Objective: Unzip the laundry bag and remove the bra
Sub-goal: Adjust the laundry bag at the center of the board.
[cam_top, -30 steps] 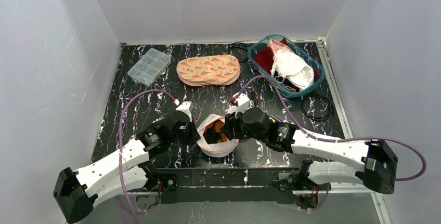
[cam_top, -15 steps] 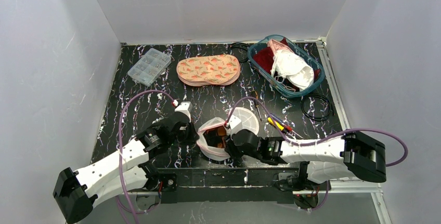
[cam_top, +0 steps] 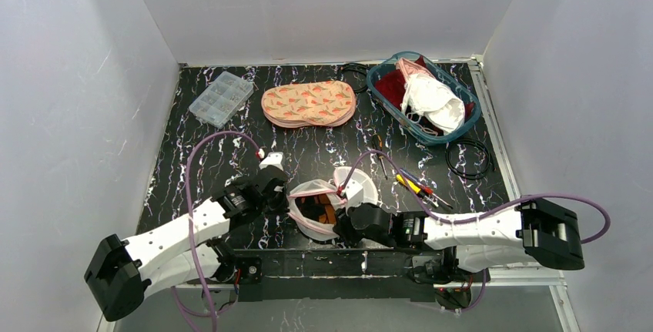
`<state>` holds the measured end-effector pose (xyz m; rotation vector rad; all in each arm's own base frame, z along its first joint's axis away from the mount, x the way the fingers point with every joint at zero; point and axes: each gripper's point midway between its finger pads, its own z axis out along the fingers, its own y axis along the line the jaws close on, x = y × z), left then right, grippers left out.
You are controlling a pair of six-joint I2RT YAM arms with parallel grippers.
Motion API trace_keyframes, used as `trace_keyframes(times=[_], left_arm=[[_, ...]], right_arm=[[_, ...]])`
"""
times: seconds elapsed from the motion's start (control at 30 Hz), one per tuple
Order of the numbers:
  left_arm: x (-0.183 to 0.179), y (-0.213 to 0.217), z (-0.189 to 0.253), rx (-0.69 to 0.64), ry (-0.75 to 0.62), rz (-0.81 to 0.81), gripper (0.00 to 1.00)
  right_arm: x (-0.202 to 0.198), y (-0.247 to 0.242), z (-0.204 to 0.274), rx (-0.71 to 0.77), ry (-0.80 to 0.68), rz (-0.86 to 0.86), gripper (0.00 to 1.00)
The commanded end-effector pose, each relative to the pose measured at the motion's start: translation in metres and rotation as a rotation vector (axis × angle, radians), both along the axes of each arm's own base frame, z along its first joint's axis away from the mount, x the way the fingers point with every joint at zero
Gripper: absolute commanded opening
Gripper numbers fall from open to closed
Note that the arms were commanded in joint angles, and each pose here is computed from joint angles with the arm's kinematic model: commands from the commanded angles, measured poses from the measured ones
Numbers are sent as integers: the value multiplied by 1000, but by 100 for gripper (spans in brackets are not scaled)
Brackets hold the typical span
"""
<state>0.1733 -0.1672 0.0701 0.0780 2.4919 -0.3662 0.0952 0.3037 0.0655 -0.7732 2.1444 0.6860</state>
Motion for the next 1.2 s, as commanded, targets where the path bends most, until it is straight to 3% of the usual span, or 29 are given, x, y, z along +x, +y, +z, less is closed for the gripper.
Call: trace_keyframes(times=[0.0,0.23,0.43,0.53,0.67,0.73,1.03,1.17], left_arm=[[7,9,8,53,-30,21,0],[23,-12,29,28,-76,-37,0],[26,-19,33,41,-54,-64,0],[19,-14,35,22,-51,-56,14],[5,-8,40,-27,-42,-45,45],[-3,-6,45,-66,-31,-38,52],[-31,-33,42,-354,98,23,58],[-28,-35,33,-353,115,52,57]], right_arm=[[-11,14,6,59,17,13,46],[-33,47,-5,77,56,56,49],[-21,47,16,66,-17,-14,57],[-15,38,36,82,-46,-40,64],[-8,24,57,87,-77,-74,68],[-5,16,64,98,-90,-92,68],[1,28,63,133,-101,-124,65],[11,22,71,138,-123,-198,65]])
